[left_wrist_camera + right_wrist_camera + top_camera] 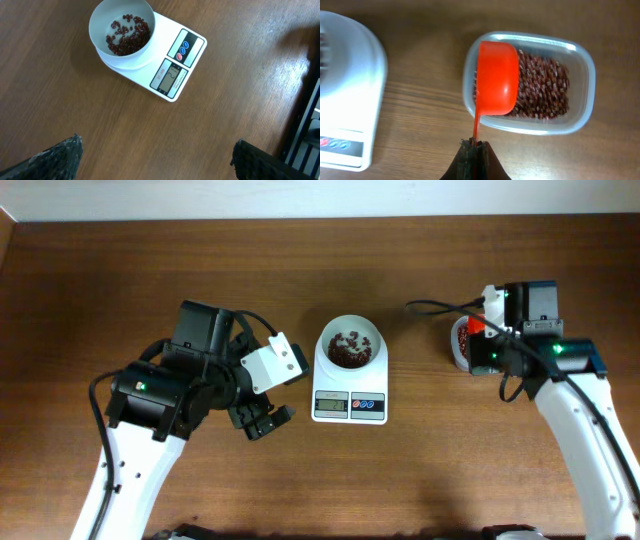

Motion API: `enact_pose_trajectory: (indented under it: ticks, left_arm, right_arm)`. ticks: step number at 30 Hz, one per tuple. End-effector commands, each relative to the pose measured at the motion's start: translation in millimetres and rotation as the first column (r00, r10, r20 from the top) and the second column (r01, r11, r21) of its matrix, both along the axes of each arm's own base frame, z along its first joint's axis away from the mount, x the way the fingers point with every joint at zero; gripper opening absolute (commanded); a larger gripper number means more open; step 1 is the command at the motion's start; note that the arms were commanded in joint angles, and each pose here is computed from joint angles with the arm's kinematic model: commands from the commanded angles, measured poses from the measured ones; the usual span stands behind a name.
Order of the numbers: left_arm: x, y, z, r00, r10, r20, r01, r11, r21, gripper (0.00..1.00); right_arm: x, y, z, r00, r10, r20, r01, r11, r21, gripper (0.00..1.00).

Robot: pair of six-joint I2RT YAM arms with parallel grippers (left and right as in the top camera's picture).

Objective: Scoop and weigh 50g on scale
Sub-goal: 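Move the red scoop with the right gripper back to the bean tub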

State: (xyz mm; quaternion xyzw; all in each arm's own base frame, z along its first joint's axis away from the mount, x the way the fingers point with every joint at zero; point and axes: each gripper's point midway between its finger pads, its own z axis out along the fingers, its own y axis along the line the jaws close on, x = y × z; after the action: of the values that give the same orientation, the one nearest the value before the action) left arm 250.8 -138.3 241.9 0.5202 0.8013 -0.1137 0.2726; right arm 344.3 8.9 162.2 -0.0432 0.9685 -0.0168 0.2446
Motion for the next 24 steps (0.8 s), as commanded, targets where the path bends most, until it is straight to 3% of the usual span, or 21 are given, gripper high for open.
enact_pose_trajectory:
  ticks: [1,14,24]
  left_arm:
    - [1,-1,7,1.0,-0.018,0.023,0.019,1.0,-0.01,0.99]
    - [1,-1,7,1.0,-0.018,0.023,0.019,1.0,-0.01,0.99]
    - [1,-1,7,1.0,-0.018,0.023,0.019,1.0,-0.01,0.99]
  right_arm:
    - [0,-10,-23,0.995,-0.055,-0.077,0.053,0.998,-0.025,0.04]
    - [1,-18,-93,0.958,-0.085,-0.272,0.063,0.994,-0.086,0.04]
    - [11,-4,-103,0.962,-0.05,-0.268,0.053,0.999,0.003,0.04]
